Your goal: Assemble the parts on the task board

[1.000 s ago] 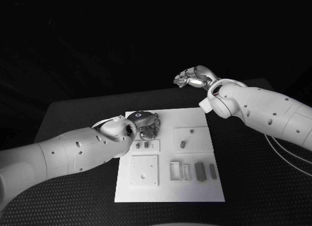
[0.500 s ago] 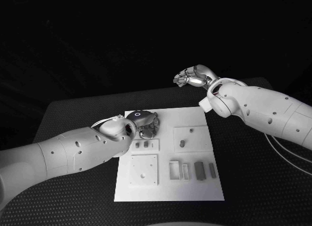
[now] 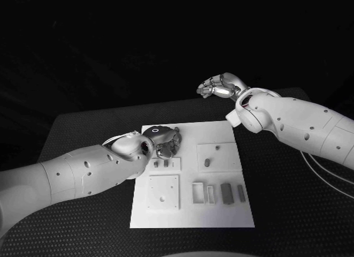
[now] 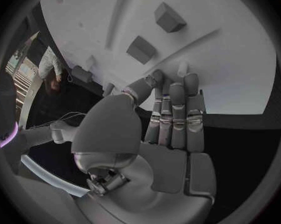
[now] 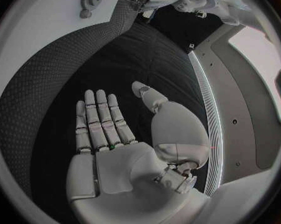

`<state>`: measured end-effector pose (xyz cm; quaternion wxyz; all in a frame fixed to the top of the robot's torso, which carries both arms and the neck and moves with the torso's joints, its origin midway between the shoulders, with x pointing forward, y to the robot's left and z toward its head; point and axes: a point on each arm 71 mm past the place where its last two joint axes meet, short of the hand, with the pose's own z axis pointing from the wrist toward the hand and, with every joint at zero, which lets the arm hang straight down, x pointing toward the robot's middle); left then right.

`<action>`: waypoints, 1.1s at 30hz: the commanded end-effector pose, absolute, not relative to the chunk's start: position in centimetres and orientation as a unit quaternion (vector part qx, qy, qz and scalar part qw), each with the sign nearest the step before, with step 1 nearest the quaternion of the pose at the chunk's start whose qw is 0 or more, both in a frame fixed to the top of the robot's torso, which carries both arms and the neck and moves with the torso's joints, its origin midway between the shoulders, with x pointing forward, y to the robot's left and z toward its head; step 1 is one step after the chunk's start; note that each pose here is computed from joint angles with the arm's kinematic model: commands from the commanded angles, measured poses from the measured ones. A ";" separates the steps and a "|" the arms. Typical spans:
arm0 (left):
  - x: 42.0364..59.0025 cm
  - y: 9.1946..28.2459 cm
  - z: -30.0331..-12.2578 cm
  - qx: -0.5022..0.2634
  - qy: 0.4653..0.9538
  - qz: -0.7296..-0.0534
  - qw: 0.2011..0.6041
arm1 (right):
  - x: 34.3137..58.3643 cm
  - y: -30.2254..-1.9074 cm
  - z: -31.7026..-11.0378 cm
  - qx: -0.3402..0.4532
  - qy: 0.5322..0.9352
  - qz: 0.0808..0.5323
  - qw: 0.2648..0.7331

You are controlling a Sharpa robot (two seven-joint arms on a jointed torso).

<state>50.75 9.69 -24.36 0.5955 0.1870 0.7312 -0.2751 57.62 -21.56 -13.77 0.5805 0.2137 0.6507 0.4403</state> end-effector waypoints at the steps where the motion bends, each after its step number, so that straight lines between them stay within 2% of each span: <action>1: 50.4 9.8 -24.9 0.188 0.728 -0.282 0.595 | 57.6 -21.4 -13.8 0.209 0.652 0.446 0.577; 14: 50.8 11.5 -24.5 0.137 0.718 -0.303 0.612 | 57.6 -21.6 -14.0 0.210 0.652 0.445 0.577; 23: 50.9 12.0 -24.4 0.102 0.729 -0.316 0.598 | 57.6 -21.6 -14.0 0.211 0.652 0.444 0.577; 33: 51.5 13.7 -24.0 0.046 0.742 -0.320 0.587 | 57.5 -21.7 -14.0 0.211 0.652 0.443 0.577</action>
